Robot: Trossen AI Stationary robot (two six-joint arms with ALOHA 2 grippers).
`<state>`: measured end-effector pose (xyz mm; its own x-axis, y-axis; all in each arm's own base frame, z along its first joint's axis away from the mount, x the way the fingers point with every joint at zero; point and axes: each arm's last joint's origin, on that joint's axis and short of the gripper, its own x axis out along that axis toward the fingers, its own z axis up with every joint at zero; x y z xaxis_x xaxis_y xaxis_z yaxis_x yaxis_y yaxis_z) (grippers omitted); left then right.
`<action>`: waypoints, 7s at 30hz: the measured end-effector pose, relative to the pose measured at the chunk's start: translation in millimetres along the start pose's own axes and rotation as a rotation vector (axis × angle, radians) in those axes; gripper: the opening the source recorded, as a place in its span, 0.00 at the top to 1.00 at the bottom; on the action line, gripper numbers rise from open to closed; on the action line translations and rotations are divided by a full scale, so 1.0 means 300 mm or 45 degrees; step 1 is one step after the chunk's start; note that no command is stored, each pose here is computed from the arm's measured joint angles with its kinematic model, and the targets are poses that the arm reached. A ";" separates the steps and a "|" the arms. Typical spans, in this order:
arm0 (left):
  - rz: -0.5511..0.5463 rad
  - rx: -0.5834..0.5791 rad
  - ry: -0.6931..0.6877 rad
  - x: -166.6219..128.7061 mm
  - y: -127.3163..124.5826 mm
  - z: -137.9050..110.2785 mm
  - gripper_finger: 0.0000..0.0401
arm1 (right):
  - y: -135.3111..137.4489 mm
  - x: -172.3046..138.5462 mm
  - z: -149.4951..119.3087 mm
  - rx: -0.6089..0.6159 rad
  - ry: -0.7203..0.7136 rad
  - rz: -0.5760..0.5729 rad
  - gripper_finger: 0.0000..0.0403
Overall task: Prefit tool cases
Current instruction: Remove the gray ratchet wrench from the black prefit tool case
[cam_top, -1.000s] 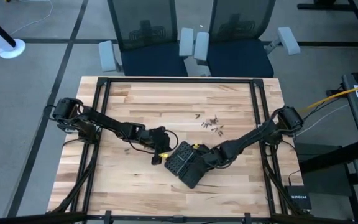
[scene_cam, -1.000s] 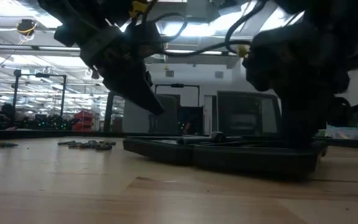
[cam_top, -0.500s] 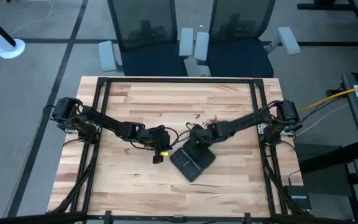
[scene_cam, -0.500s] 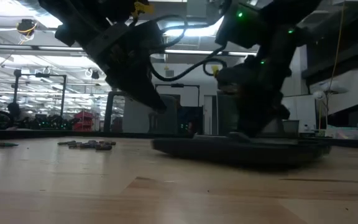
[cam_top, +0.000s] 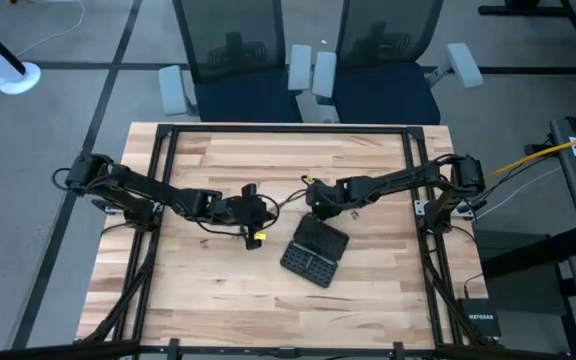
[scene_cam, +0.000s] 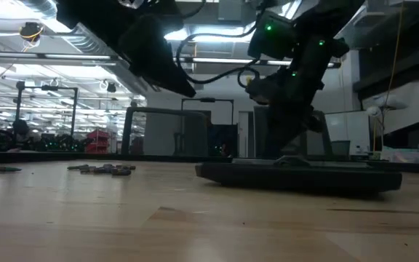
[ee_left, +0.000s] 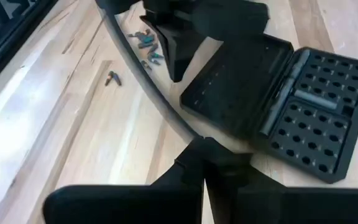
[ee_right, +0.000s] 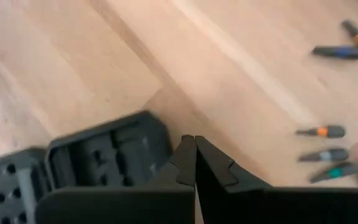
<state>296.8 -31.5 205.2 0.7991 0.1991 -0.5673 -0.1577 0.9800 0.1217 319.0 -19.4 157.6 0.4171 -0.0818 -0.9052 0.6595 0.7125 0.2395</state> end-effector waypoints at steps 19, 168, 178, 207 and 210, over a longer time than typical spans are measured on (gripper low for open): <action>-0.501 0.138 -0.026 0.197 -0.126 0.046 1.00 | 0.239 -0.181 -0.367 -0.196 0.198 0.351 1.00; -0.098 -0.375 0.112 0.378 -0.165 -0.085 1.00 | 0.157 0.025 -0.231 0.349 -0.299 0.199 1.00; -0.094 -0.365 0.102 0.373 -0.184 -0.086 1.00 | 0.150 0.016 -0.075 0.444 -0.533 0.454 1.00; 0.022 -0.056 0.293 0.182 -0.110 -0.107 1.00 | 0.165 -0.007 -0.105 -0.248 -0.384 0.404 0.97; 0.032 -0.115 0.344 0.172 -0.119 -0.165 1.00 | 0.195 0.014 -0.086 -0.413 -0.391 0.383 0.87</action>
<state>315.0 -55.7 131.1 0.6125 0.2066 -0.7630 -0.2366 0.9689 0.0725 343.2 39.8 158.7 0.7538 -0.0061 -0.6571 0.2760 0.9105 0.3081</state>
